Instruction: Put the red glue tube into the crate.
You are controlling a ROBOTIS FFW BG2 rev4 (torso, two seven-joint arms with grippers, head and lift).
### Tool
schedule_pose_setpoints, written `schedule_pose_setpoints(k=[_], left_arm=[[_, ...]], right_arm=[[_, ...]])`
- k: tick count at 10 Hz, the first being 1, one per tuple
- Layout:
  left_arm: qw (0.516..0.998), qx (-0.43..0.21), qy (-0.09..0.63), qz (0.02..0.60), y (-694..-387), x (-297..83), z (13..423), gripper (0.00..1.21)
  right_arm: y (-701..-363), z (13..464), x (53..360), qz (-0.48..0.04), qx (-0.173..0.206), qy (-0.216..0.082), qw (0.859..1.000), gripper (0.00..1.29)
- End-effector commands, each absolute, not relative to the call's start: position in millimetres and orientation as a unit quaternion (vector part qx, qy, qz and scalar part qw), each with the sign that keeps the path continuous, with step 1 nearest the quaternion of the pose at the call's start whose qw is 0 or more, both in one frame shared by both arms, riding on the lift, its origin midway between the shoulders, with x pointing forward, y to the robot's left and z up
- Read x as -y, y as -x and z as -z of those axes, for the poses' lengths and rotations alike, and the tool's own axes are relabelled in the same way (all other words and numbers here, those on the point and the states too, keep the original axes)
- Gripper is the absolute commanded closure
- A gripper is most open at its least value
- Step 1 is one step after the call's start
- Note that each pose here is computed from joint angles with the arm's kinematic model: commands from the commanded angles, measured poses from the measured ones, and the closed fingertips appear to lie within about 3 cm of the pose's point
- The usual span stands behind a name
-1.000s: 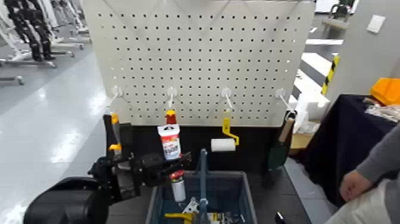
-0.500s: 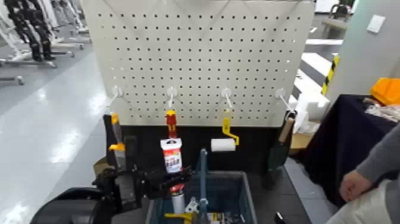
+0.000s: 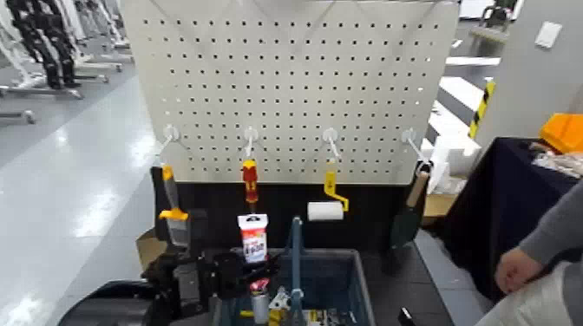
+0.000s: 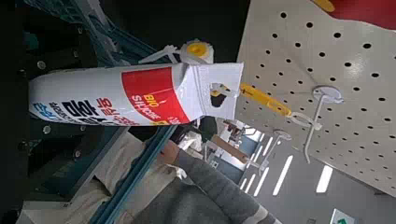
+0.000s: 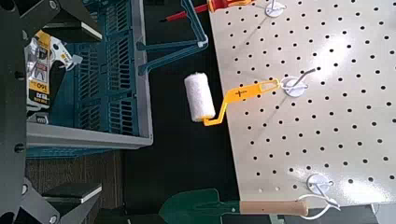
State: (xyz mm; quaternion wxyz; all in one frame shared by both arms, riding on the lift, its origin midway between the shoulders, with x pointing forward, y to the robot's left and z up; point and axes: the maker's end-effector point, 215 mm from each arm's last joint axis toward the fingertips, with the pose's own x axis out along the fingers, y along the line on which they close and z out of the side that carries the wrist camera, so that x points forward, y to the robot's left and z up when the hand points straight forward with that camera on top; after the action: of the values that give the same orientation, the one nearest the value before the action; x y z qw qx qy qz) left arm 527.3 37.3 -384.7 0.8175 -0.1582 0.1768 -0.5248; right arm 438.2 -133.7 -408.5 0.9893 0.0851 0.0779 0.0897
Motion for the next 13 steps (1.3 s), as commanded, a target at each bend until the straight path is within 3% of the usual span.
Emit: schedule_pose_setpoints(k=[1, 7, 8, 9, 10, 13], left_arm=[[0.815, -0.184, 0.159, 0.527, -528, -30, 394, 1.19], [0.813, -0.205, 0.124, 0.53, -526, -23, 410, 1.19], [0.815, -0.206, 0.125, 0.527, -527, -24, 410, 1.08], [0.817, -0.2, 0.126, 0.527, -530, -25, 405, 0.38], [0.817, -0.196, 0.124, 0.528, -530, -25, 402, 0.0], [0.82, -0.184, 0.12, 0.529, -533, -25, 392, 0.0]], right_arm=[[-438, 409, 133, -0.091, -0.078, -0.086, 0.989, 0.17], [-439, 408, 133, -0.092, -0.077, -0.087, 0.989, 0.17], [-439, 408, 133, -0.092, -0.077, -0.087, 0.989, 0.17], [-439, 407, 134, -0.092, -0.076, -0.087, 0.989, 0.17], [-439, 408, 135, -0.092, -0.077, -0.087, 0.989, 0.17], [-439, 408, 135, -0.091, -0.076, -0.087, 0.989, 0.17]])
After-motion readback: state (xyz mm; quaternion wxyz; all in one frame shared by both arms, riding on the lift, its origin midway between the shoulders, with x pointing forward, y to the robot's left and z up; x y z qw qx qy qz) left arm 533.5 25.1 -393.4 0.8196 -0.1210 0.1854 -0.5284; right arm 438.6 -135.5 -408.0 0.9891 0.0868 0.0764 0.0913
